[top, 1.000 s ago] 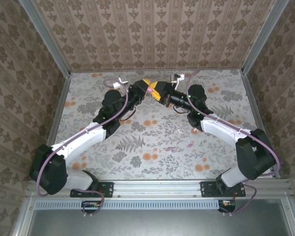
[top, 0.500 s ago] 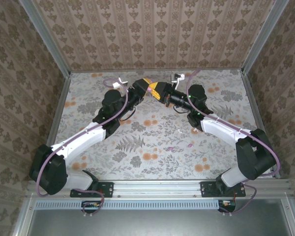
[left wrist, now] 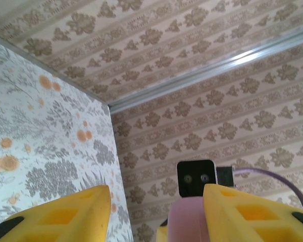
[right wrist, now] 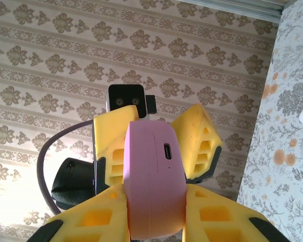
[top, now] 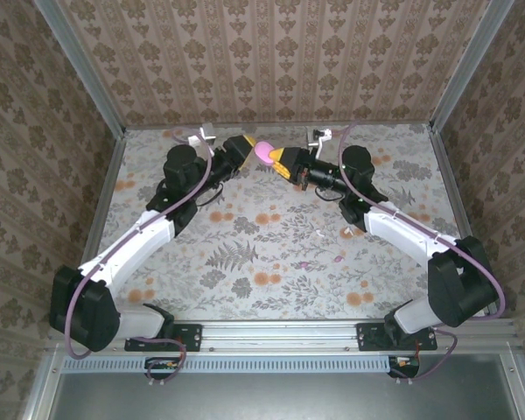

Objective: Insert wireless bluetooth earbuds into charging case

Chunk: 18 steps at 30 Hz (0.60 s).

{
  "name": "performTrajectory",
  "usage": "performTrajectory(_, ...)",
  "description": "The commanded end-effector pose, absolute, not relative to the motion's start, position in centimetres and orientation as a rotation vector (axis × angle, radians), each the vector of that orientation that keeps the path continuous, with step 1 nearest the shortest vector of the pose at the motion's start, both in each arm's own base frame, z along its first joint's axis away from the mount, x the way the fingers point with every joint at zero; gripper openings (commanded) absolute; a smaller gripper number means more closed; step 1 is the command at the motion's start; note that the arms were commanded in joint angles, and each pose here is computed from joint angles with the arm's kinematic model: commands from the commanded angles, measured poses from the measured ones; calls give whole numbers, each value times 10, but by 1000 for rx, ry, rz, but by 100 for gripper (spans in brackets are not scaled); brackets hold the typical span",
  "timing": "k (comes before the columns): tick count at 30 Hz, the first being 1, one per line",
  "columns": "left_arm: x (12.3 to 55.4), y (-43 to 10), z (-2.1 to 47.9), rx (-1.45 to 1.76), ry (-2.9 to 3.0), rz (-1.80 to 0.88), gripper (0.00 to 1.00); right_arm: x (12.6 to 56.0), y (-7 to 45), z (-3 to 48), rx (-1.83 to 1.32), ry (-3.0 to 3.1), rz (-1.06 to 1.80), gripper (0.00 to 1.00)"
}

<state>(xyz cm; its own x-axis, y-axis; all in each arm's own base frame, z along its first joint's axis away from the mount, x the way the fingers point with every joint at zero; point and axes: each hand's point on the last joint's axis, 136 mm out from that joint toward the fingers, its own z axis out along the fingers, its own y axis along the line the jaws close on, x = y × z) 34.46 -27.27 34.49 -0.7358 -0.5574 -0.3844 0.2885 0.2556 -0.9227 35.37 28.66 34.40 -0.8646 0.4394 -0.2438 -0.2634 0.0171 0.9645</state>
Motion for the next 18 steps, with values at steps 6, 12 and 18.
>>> performTrajectory(6, 326, -292, 356, -51, 1898, -1656, 57, 346, 283, 373, 77, 1762, 1909, 25)
performTrajectory(12, 325, -294, 360, -30, 1878, -1673, 63, 346, 283, 372, 74, 1769, 1917, 25)
performTrajectory(18, 329, -289, 361, -62, 1856, -1649, 71, 349, 277, 369, 105, 1767, 1900, 25)
